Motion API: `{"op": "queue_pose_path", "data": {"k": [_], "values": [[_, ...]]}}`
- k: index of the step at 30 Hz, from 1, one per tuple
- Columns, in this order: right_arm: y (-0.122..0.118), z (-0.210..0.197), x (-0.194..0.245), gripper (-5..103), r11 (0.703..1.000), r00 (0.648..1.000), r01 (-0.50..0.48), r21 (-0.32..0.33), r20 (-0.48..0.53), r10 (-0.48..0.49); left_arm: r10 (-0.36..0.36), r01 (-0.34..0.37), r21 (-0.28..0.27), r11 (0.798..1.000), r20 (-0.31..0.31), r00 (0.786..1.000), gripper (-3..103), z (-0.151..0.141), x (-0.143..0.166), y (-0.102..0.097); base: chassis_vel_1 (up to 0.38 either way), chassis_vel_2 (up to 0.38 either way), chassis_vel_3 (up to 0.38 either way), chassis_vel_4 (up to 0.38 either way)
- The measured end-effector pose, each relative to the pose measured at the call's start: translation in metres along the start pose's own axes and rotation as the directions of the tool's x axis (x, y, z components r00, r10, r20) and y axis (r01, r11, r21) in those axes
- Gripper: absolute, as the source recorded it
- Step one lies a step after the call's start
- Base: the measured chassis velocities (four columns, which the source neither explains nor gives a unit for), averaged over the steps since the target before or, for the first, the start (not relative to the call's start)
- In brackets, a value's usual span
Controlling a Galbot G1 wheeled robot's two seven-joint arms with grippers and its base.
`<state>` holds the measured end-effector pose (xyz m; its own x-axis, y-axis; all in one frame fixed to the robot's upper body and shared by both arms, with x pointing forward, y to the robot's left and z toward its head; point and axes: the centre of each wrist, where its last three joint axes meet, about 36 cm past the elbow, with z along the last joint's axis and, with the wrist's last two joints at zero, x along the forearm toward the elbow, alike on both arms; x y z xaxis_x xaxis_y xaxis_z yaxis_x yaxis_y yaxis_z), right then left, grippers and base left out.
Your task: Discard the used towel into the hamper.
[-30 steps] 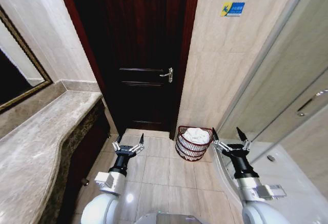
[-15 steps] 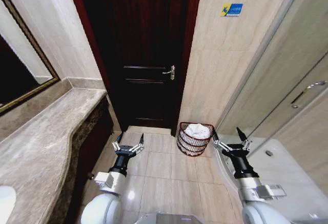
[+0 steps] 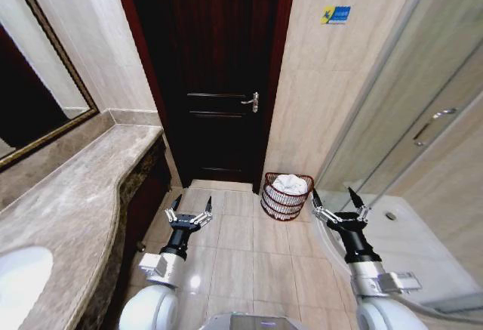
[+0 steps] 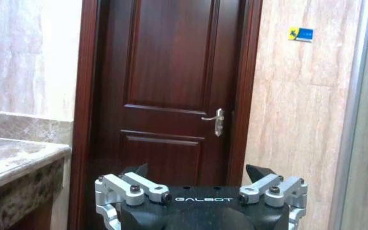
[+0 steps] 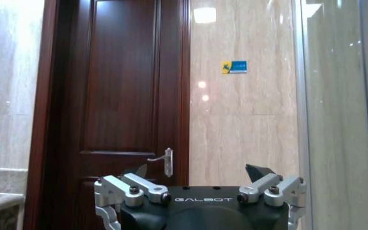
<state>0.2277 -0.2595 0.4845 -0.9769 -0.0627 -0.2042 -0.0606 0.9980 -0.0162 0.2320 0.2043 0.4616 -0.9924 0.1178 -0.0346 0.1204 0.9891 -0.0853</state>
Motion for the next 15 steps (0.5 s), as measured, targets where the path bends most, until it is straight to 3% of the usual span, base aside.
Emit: {"op": "queue_pose_path", "data": {"k": [15], "values": [[0.0,0.0,0.0,100,1.0,1.0,0.0,0.0,0.0,0.0,0.0,0.0,0.0,1.0,0.0,1.0,100,0.0,0.0,0.0,0.157,-0.164,-0.155,0.163]]}}
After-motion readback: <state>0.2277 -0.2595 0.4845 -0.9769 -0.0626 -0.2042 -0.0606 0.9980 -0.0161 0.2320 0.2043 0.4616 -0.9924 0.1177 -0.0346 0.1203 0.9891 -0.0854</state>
